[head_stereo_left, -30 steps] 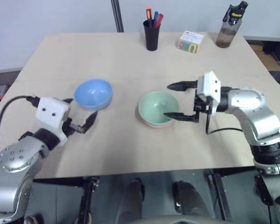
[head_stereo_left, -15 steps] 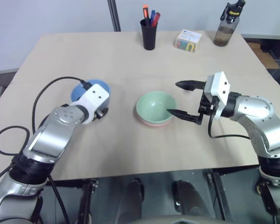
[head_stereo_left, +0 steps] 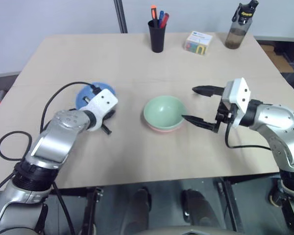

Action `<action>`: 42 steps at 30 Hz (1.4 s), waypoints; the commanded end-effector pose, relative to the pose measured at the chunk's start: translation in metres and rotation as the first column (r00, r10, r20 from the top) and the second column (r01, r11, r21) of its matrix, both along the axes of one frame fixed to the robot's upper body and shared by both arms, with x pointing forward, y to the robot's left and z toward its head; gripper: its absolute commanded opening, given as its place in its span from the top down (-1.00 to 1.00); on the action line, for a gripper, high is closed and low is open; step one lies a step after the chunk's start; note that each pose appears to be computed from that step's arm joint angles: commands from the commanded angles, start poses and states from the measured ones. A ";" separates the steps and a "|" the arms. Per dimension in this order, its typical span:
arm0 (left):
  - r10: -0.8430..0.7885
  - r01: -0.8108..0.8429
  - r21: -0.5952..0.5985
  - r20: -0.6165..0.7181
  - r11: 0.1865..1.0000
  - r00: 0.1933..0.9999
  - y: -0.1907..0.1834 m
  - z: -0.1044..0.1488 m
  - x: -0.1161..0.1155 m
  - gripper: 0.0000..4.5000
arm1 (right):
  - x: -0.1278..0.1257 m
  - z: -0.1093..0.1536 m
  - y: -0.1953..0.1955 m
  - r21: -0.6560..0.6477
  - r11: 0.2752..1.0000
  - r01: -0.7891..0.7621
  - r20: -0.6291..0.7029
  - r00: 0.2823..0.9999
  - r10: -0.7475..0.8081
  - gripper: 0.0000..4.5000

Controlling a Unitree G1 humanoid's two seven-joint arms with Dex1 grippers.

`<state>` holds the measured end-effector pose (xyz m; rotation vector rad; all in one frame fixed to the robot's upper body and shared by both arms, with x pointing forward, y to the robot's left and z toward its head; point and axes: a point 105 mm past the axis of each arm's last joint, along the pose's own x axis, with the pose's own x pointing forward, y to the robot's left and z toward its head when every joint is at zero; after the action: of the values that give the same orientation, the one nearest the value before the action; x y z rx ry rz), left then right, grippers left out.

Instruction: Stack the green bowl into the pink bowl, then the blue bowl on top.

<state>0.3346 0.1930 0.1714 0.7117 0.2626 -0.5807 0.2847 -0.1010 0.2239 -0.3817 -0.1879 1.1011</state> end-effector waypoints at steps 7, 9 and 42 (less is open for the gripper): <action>-0.595 0.609 -0.062 0.155 0.791 0.789 -0.082 0.066 -0.043 0.95 | -0.036 -0.007 -0.059 -0.001 0.995 0.102 0.005 0.995 -0.102 -1.00; -0.643 0.654 -0.063 0.137 0.754 0.754 -0.091 0.065 -0.040 0.95 | -0.044 -0.010 -0.068 -0.009 0.992 0.129 0.011 0.992 -0.129 -1.00; -0.238 0.245 -0.468 0.077 0.849 0.968 0.014 0.017 -0.077 -0.93 | -0.034 -0.042 -0.103 -0.133 0.969 0.207 -0.079 0.972 -0.219 -1.00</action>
<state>0.2613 0.2053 0.1756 0.2036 0.0608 -0.8855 0.2511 -0.2004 0.1761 -0.4173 0.0162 0.9168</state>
